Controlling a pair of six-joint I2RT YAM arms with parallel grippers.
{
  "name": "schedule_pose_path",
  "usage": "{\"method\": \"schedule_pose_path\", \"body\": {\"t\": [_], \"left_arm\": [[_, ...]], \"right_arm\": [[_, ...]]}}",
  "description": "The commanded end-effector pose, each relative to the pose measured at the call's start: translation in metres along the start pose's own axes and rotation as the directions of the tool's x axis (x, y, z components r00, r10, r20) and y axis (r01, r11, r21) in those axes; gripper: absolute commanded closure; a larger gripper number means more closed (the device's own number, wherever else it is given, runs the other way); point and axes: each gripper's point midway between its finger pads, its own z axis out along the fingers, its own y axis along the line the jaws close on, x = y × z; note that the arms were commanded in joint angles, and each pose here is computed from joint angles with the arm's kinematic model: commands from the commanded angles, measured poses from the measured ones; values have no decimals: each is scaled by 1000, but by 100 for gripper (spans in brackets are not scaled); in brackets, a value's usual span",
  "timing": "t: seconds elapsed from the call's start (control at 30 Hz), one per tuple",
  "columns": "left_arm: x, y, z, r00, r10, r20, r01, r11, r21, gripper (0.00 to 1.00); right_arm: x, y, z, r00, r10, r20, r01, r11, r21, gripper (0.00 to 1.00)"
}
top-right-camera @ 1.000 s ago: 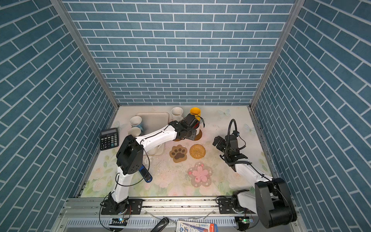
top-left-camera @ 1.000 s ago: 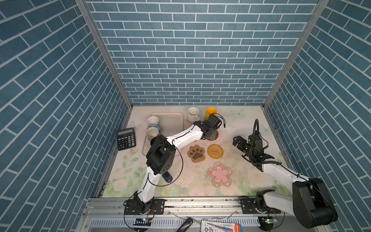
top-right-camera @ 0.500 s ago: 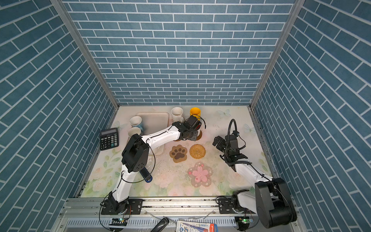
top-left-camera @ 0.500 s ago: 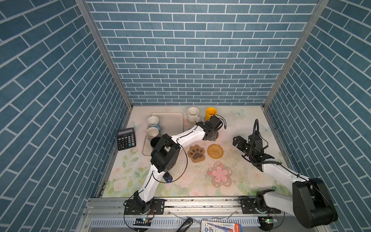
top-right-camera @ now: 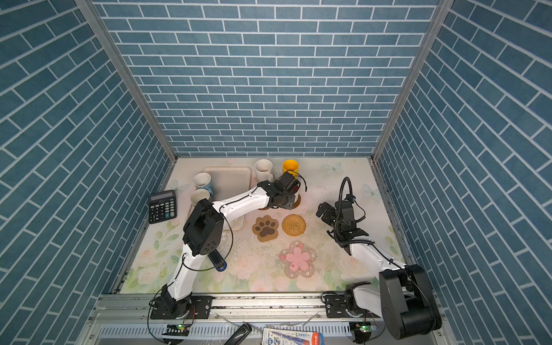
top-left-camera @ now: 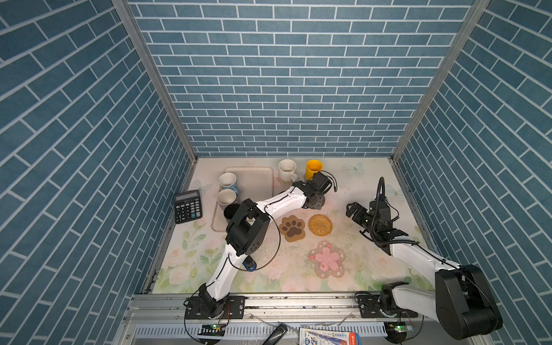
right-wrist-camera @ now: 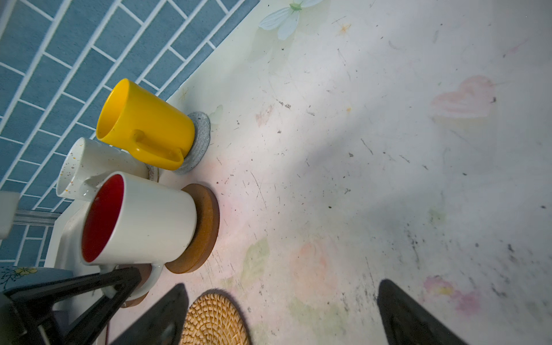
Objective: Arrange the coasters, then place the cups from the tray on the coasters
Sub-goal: 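Carry the red-interior mug with the left gripper over the plain wooden coaster, then lower the red-interior mug onto the wooden coaster and open the left gripper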
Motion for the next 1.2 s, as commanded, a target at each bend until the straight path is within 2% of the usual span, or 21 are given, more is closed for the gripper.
{"method": "schedule_pose_path", "body": {"t": [0.0, 0.1, 0.27, 0.43, 0.53, 0.7, 0.83, 1.17], "left_arm": [[-21, -6, -8, 997, -20, 69, 19, 1000, 10, 100], [-20, -6, -7, 998, -25, 65, 25, 1000, 9, 98], [-20, -5, -11, 997, -31, 68, 31, 1000, 8, 74], [-23, 0, -20, 995, -36, 89, 37, 999, -7, 40], [-27, 4, -28, 993, -40, 112, 42, 999, -19, 26], [-37, 7, -49, 989, -43, 142, 47, 999, -23, 9], [-49, 13, -80, 982, -46, 181, 53, 998, -32, 2], [-54, 56, -161, 964, -70, 256, 98, 990, -98, 1]], "right_arm": [[-3, 2, -3, 1000, 20, 10, -20, 1000, -15, 1], [-3, 3, -3, 1000, 18, 10, -18, 1000, -17, 1], [-3, 4, -5, 1000, 15, 9, -15, 1000, -21, 1], [-4, 7, -7, 1000, 1, 10, -1, 999, -37, 1], [-4, 15, -9, 1000, -23, 7, 23, 997, -77, 1], [-5, 25, -15, 996, -84, 16, 85, 988, -132, 1], [-5, 41, -24, 989, -144, 44, 150, 964, -219, 1], [-13, 61, -33, 967, -251, 28, 251, 944, -212, 2]]}}
